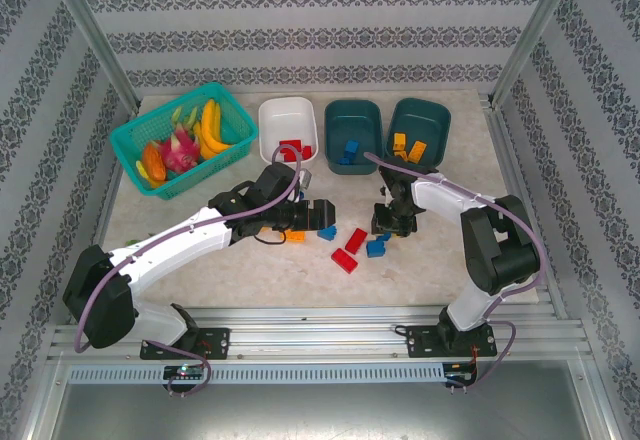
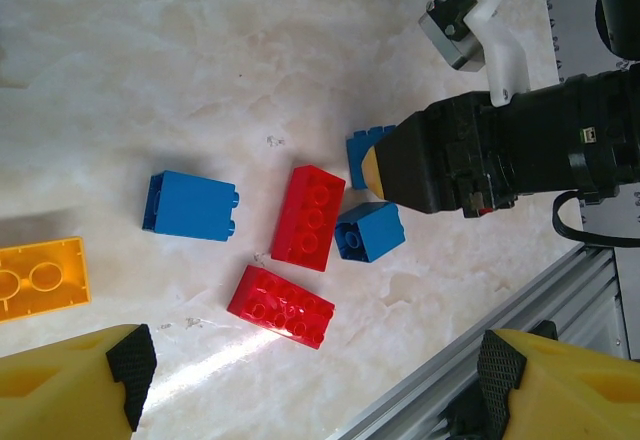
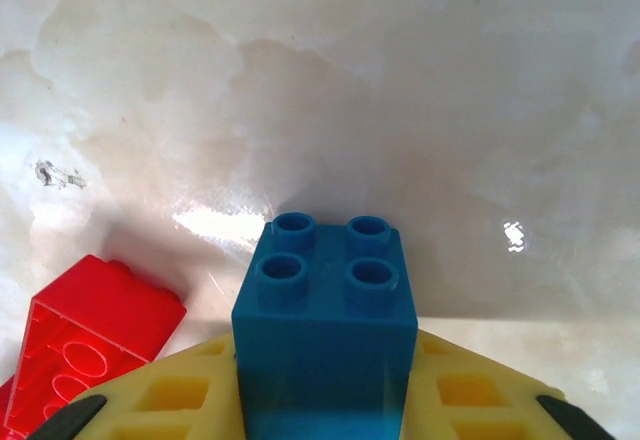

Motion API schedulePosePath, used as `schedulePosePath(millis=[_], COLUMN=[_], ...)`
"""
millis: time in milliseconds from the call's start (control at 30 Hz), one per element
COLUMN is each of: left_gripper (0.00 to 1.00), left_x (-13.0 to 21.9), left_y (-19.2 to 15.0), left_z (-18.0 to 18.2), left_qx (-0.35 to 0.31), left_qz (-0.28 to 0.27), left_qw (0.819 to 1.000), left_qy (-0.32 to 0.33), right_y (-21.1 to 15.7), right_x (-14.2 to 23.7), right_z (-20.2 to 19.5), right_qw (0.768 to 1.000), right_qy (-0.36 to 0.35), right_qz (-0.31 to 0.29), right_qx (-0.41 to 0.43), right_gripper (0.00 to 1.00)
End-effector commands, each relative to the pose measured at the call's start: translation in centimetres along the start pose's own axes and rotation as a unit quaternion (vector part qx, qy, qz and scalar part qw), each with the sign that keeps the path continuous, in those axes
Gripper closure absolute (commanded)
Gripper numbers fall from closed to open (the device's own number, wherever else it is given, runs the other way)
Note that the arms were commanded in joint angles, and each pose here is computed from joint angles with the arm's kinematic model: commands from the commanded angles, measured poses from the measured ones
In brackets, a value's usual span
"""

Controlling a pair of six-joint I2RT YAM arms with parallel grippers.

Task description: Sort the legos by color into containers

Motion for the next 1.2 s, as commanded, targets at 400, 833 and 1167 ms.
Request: schedulePosePath(millis=[400,833,1167], left_gripper=[0.13,0.14,0.14], left_x=[1.7,-1.9,-2.1], left_y=[11.4,18.5,18.0], left_z=[-2.9,0.8,1.8], left_qx=[0.054,0.077,0.085], left_qz=[-0.091,-0.101,-0.096], left_qw=[0.993,0.992,0.992], left_qy=[-0.042,-0.008,0.017], right_y=[11.4,20.9,21.6], right_x=[8.6,2.9,3.4], right_z=[5.7,4.4,5.4], right_qw=[0.984,0.988,0.989], right_qy=[-0.033,-0.092,-0.073], right_qz=[-0.170,-0.124,-0.128], right_qx=[0.035,-0.010,-0.012], right_gripper=[0.79,0.78,0.49])
Point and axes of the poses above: each hand's point on the last joint's axis, 136 mm out from that joint toward the fingers, its own x axis back along the fingers, its own z axis along the line the jaws close on, y = z × x, the point moved 6 cm from there along x, back along the fingers, and after that the axes turned 4 degrees about x, right-handed, at the moved point
